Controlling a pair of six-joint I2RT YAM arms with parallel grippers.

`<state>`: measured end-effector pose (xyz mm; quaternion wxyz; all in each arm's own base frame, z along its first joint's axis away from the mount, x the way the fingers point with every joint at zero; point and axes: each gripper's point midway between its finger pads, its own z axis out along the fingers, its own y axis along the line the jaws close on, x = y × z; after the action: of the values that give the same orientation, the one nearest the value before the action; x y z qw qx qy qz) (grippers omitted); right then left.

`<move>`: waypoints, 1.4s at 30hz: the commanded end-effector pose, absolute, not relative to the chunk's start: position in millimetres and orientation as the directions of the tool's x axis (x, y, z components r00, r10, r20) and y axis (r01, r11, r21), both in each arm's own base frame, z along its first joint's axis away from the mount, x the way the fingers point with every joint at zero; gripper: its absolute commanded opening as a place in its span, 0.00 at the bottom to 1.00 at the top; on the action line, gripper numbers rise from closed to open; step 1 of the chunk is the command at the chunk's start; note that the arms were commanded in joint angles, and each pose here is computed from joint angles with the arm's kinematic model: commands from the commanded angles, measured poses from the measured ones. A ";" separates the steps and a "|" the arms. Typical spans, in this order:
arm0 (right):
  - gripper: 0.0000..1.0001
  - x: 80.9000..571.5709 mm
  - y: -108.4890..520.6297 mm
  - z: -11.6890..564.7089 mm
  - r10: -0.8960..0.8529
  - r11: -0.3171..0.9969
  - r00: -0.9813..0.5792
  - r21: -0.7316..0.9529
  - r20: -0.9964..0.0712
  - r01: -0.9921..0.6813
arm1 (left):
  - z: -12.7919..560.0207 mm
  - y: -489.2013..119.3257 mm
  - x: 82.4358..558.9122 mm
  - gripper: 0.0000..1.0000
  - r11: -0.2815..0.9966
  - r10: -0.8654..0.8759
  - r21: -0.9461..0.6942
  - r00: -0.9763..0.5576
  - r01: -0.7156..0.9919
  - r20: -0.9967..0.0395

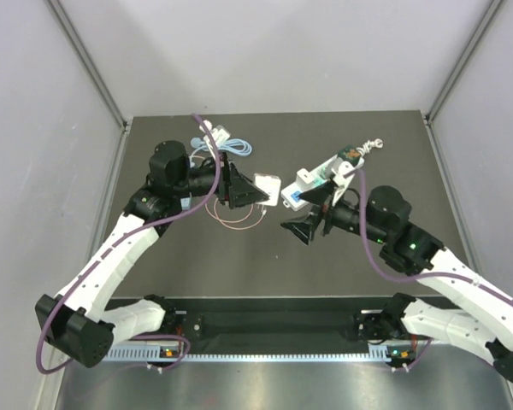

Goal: Insert the plug

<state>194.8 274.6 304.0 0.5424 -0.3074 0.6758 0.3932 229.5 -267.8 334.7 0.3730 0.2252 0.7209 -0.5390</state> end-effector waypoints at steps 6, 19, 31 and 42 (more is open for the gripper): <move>1.00 150.8 280.2 338.4 0.015 0.268 -0.037 0.039 -0.999 -0.963 | 369.7 -279.0 169.3 0.00 -0.140 0.052 -0.491 -0.488 0.860 -0.871; 1.00 166.8 260.8 397.4 0.009 0.364 0.574 -0.532 -0.819 -0.764 | 385.9 -285.6 144.4 0.00 -0.215 0.096 -0.511 -0.502 0.832 -0.859; 1.00 132.0 286.1 381.8 -0.016 -0.017 0.670 -0.670 -0.742 -0.742 | 384.7 -283.2 114.5 0.00 -0.353 0.182 -0.481 -0.446 0.802 -0.876; 1.00 118.0 303.9 374.5 0.034 -0.205 0.641 -0.633 -0.767 -0.746 | 367.8 -281.3 112.1 0.00 -0.422 0.253 -0.505 -0.437 0.753 -0.863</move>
<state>134.6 299.5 356.0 0.5782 -0.6839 0.3119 0.3175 120.5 -284.9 361.1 0.1908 0.4640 0.5405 -0.6754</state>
